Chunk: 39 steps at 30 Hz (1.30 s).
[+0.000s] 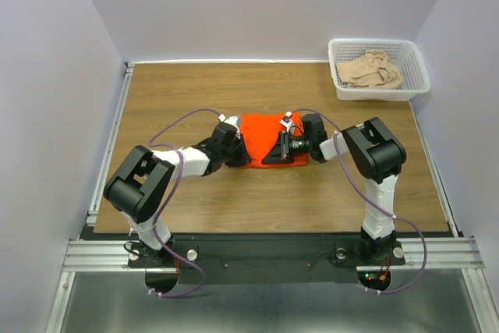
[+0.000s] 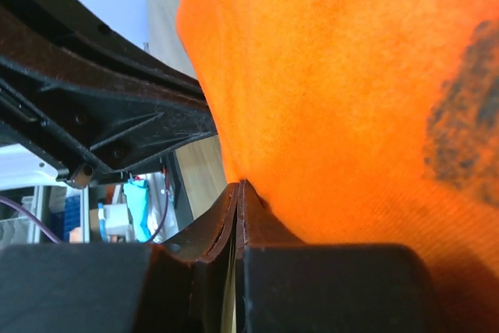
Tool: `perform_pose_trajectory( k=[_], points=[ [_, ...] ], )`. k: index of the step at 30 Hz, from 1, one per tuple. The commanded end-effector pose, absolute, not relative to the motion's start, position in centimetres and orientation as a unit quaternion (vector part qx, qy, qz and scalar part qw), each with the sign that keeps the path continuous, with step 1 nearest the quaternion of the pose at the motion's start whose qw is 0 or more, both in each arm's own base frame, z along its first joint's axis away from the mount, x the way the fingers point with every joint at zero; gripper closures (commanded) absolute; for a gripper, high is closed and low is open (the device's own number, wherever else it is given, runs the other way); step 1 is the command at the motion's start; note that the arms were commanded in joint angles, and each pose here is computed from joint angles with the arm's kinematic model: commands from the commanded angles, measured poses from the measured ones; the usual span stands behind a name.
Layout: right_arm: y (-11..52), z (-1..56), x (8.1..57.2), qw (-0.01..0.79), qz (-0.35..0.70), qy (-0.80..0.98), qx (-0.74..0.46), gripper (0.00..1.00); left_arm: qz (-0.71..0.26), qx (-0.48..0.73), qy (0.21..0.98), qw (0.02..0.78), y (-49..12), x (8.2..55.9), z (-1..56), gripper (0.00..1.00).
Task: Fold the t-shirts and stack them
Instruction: Fold the tshirt, then neatly place the folded tshirt to the corner
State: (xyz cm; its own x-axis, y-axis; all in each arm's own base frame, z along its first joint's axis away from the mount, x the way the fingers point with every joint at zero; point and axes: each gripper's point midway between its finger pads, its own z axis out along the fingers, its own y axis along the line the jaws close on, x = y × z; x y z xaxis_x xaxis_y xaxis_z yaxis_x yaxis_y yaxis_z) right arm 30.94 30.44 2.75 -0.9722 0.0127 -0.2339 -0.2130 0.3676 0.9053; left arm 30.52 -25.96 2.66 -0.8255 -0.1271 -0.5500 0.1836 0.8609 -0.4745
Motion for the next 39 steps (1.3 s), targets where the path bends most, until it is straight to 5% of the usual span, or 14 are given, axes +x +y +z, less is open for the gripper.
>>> perform_pose_trajectory(
  k=[1, 7, 21, 23, 27, 33, 39],
  points=[
    [29.1, 1.7, 30.9, 0.123, 0.548, 0.825, -0.065, 0.97, -0.223, -0.006, 0.938, 0.264, -23.8, 28.8, -0.4, 0.79],
    [25.4, 6.8, 33.5, 0.19, 0.553, 0.809, -0.053, 0.97, -0.211, -0.01, 0.939, 0.27, -23.0, 28.9, -0.2, 0.79],
    [20.3, 1.1, 32.6, 0.168, 0.514, 0.841, 0.002, 0.99, -0.212, -0.024, 0.934, 0.288, -22.8, 30.4, 1.9, 0.79],
    [20.0, 3.5, 33.4, 0.197, 0.494, 0.847, -0.007, 0.94, -0.217, -0.027, 0.927, 0.306, -22.8, 30.8, 4.1, 0.7],
    [18.4, 9.3, 36.2, 0.284, 0.427, 0.858, -0.024, 0.71, -0.226, -0.045, 0.906, 0.354, -22.4, 31.8, 9.2, 0.34],
    [14.8, 12.9, 36.7, 0.334, 0.315, 0.888, 0.024, 0.37, -0.204, -0.055, 0.893, 0.397, -20.9, 32.6, 13.2, 0.18],
    [12.7, 10.7, 35.3, 0.291, 0.228, 0.927, 0.06, 0.31, -0.159, -0.082, 0.88, 0.44, -17.3, 33.6, 16.2, 0.07]
  ],
)
